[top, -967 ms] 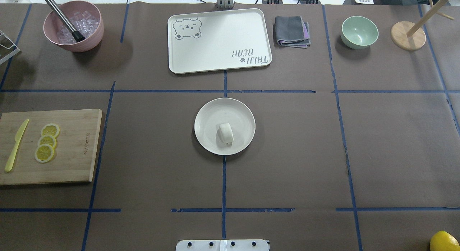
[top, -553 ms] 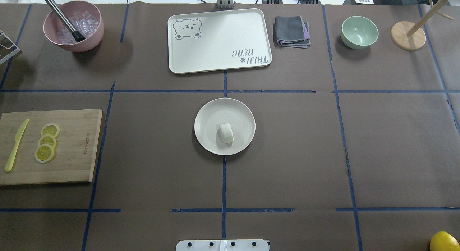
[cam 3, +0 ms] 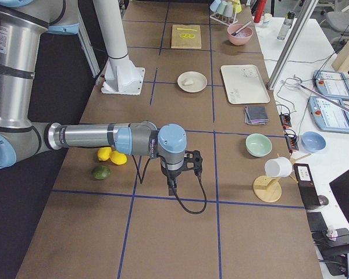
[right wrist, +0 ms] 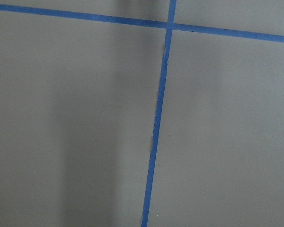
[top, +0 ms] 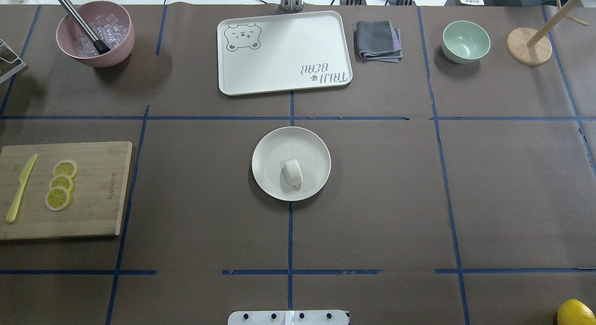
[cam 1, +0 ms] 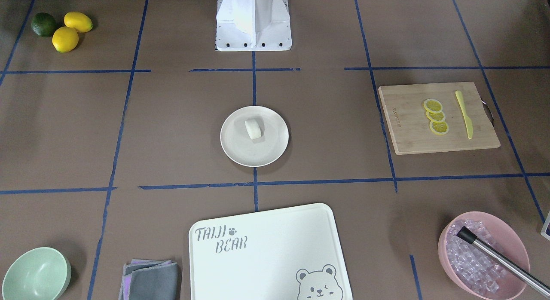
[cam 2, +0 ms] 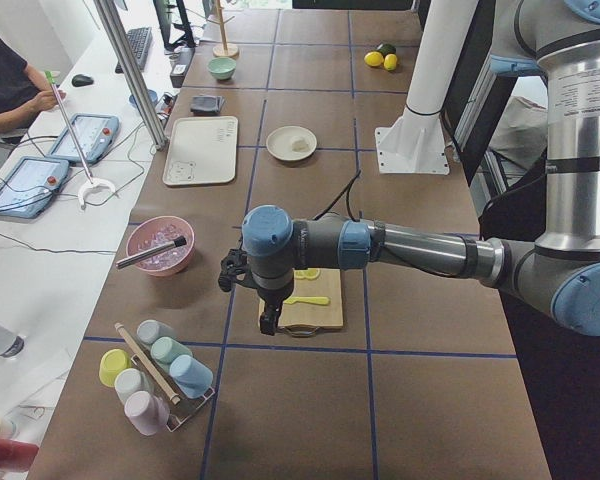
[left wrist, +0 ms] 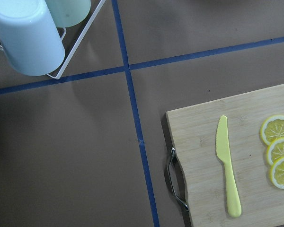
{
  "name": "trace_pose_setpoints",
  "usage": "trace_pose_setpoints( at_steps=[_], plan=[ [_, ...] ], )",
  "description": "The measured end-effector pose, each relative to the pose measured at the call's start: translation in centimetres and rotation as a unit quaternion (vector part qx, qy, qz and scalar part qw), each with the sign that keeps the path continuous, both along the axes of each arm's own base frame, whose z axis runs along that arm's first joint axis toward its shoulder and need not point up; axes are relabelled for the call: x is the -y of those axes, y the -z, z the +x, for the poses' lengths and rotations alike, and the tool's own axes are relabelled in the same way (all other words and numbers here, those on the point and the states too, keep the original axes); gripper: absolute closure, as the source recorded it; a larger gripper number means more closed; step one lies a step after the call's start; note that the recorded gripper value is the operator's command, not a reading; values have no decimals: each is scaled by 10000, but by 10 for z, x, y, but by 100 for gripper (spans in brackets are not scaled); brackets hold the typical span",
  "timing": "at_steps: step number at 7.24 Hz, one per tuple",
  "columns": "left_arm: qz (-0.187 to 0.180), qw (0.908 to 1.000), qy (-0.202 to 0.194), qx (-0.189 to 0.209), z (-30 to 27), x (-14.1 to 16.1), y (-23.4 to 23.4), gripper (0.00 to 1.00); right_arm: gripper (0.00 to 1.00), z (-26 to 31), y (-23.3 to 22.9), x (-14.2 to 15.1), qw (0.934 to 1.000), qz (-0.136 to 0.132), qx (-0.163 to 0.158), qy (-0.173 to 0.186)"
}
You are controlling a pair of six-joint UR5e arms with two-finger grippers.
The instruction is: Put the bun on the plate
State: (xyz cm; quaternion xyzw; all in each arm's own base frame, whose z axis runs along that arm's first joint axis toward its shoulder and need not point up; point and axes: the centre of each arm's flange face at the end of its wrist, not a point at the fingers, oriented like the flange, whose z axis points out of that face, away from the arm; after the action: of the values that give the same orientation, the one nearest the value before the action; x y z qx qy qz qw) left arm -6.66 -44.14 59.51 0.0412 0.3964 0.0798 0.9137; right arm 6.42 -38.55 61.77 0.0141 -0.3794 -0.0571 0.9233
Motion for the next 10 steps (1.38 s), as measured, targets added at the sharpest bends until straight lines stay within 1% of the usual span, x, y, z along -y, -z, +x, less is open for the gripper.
trace_pose_setpoints(
  at_steps=[3, 6, 10],
  plan=[
    [-35, 10000, -10, -6, 1, 2, -6, 0, 0, -6, 1, 5, 10000, 21, -25, 88],
    [-71, 10000, -24, 2, 1, 1, -12, 0, 0, -8, 6, 20, 9999, 110, -51, 107],
    [18, 10000, -31, 0, 1, 3, -3, 0, 0, -9, 10, 27, 9999, 130, -32, 75]
  ],
)
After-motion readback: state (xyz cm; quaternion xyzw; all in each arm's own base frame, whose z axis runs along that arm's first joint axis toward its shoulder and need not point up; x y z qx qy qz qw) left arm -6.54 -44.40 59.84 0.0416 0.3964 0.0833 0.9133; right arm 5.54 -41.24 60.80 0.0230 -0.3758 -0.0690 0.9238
